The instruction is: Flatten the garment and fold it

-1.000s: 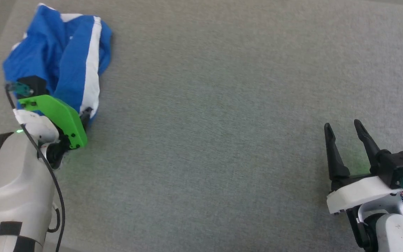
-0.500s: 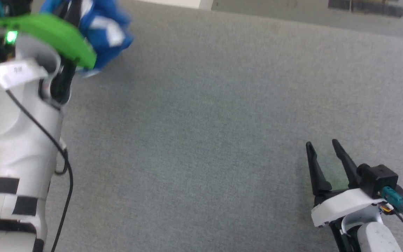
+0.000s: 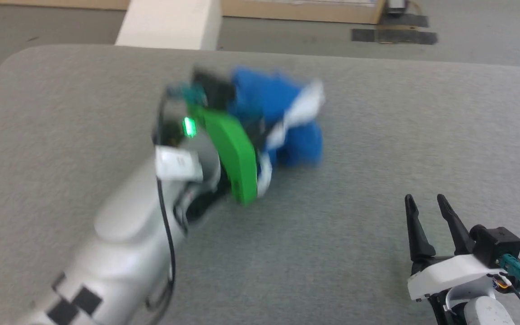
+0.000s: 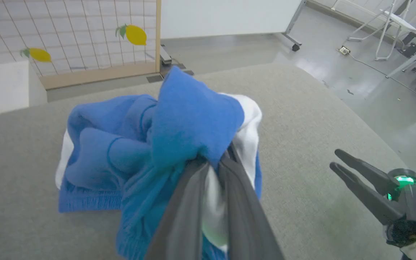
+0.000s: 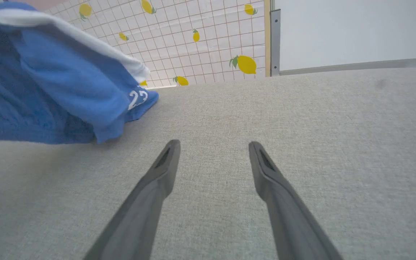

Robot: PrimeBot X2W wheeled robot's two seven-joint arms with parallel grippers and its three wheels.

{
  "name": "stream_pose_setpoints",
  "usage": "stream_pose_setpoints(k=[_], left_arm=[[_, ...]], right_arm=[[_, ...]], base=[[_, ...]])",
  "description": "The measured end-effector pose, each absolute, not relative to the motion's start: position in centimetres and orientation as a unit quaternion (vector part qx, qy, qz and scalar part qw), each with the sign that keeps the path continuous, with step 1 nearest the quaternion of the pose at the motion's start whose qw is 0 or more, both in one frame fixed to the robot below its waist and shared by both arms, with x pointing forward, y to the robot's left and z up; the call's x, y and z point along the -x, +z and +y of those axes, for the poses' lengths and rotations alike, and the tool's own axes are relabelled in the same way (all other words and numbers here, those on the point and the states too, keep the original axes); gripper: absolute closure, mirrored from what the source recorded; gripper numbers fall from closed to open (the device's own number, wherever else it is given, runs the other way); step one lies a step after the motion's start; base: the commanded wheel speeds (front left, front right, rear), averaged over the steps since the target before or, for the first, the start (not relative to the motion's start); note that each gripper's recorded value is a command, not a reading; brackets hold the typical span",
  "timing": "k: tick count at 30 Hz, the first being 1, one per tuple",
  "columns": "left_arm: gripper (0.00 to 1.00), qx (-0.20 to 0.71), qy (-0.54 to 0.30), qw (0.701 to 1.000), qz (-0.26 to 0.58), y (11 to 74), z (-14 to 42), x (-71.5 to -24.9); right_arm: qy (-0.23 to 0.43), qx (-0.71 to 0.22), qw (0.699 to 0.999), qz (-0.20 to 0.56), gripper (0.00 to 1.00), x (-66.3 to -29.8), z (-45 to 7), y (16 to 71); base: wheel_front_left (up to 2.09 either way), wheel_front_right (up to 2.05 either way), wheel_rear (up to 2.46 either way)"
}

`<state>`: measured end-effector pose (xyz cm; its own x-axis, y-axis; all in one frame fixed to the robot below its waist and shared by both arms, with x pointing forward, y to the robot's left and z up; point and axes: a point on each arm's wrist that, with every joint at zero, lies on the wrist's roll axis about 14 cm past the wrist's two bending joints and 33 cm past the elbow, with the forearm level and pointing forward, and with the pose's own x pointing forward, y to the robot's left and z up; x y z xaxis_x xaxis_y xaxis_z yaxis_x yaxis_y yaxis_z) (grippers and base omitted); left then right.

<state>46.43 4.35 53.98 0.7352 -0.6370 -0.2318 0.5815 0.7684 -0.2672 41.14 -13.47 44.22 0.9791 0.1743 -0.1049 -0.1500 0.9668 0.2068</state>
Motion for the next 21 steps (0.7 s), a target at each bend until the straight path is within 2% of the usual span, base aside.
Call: stream_pose_setpoints(k=[5, 9, 10, 11, 13, 15, 21], left_arm=[[1.0, 0.103, -0.365, 0.859, 0.343, 44.2, 1.6, -40.1], [1.0, 0.089, -0.376, 0.807, 0.447, 39.8, 1.6, -35.8], [0.9, 0.094, -0.378, 0.798, 0.46, 39.4, 1.5, -35.1], [0.0, 0.104, -0.379, 0.793, 0.465, 39.4, 1.3, -34.7], [0.0, 0.125, -0.378, 0.795, 0.458, 40.1, 1.1, -34.9], [0.0, 0.151, -0.37, 0.811, 0.428, 41.7, 1.3, -36.2], [0.0, 0.261, -0.298, 0.886, 0.243, 50.3, 5.2, -42.3]], right_arm=[[0.043, -0.103, 0.992, 0.063, 0.0, -39.9, -16.1, 43.9], [0.025, -0.107, 0.991, 0.07, 0.0, -39.0, -17.2, 43.3], [0.024, -0.108, 0.991, 0.072, 0.0, -38.8, -17.2, 43.2], [0.023, -0.109, 0.991, 0.074, 0.0, -38.7, -17.2, 43.1], [0.025, -0.11, 0.991, 0.077, 0.0, -38.7, -17.1, 42.9], [0.028, -0.11, 0.991, 0.076, 0.0, -38.7, -16.9, 43.0], [0.035, -0.115, 0.991, 0.057, 0.0, -39.0, -16.4, 44.3]], base=[[0.0, 0.0, 0.0], [0.0, 0.0, 0.0], [0.0, 0.0, 0.0], [0.0, 0.0, 0.0], [0.0, 0.0, 0.0], [0.0, 0.0, 0.0], [0.0, 0.0, 0.0]])
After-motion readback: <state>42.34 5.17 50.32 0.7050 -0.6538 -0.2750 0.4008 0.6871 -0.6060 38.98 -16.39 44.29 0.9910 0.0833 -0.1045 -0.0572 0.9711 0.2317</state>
